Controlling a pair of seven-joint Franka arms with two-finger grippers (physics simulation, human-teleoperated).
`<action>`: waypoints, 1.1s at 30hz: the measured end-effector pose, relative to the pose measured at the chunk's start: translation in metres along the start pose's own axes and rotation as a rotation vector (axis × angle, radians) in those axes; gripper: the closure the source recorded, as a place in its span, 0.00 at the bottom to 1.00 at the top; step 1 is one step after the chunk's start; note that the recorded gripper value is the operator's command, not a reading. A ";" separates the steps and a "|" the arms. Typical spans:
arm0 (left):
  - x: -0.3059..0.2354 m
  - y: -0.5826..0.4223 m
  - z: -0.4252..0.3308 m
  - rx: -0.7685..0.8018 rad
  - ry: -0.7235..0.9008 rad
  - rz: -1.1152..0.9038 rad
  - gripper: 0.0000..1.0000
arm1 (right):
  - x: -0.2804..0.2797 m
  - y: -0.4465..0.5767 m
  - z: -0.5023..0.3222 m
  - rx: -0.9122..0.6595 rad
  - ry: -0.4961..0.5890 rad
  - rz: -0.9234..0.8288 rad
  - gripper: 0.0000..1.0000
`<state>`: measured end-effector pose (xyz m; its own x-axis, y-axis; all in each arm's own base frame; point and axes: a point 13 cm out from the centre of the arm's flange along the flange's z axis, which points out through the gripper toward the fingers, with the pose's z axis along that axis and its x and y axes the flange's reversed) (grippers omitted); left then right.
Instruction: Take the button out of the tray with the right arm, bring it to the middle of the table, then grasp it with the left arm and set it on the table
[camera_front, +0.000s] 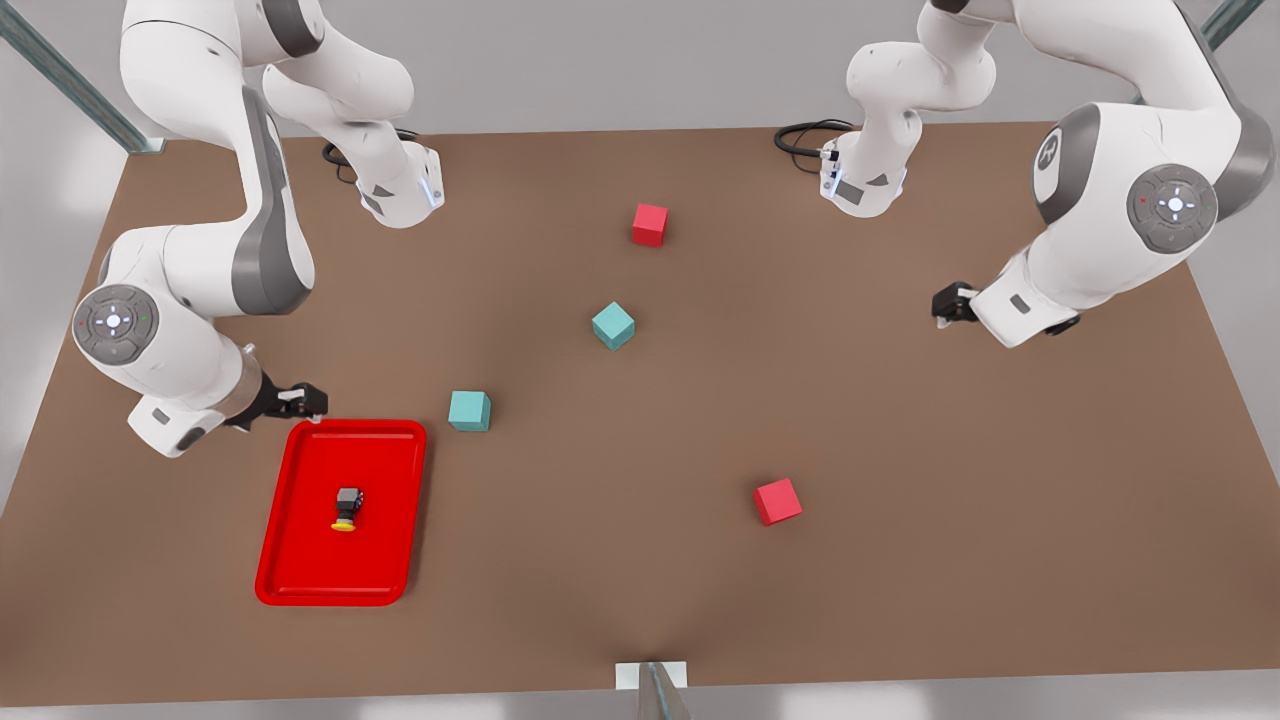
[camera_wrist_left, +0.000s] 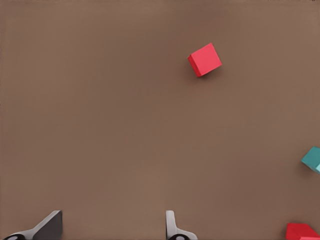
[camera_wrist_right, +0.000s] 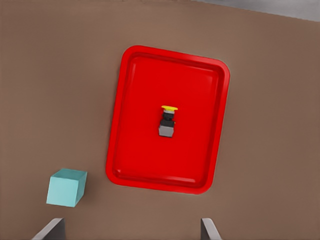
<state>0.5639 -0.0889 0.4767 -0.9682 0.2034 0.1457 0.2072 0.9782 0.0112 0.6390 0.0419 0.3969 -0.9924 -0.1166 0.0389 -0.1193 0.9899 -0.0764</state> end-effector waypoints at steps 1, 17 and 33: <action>-0.002 0.000 0.000 -0.001 -0.007 -0.002 0.00 | -0.001 -0.001 0.000 0.001 -0.005 0.001 0.00; -0.013 0.001 0.000 -0.004 -0.040 -0.018 0.00 | -0.046 -0.025 0.230 -0.077 0.152 0.057 0.00; -0.020 0.001 0.012 -0.002 -0.027 -0.026 0.00 | -0.060 -0.033 0.323 -0.087 0.042 0.074 0.00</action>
<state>0.5823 -0.0911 0.4621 -0.9768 0.1787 0.1183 0.1819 0.9832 0.0166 0.6934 -0.0101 0.0750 -0.9961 -0.0409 0.0782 -0.0405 0.9992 0.0063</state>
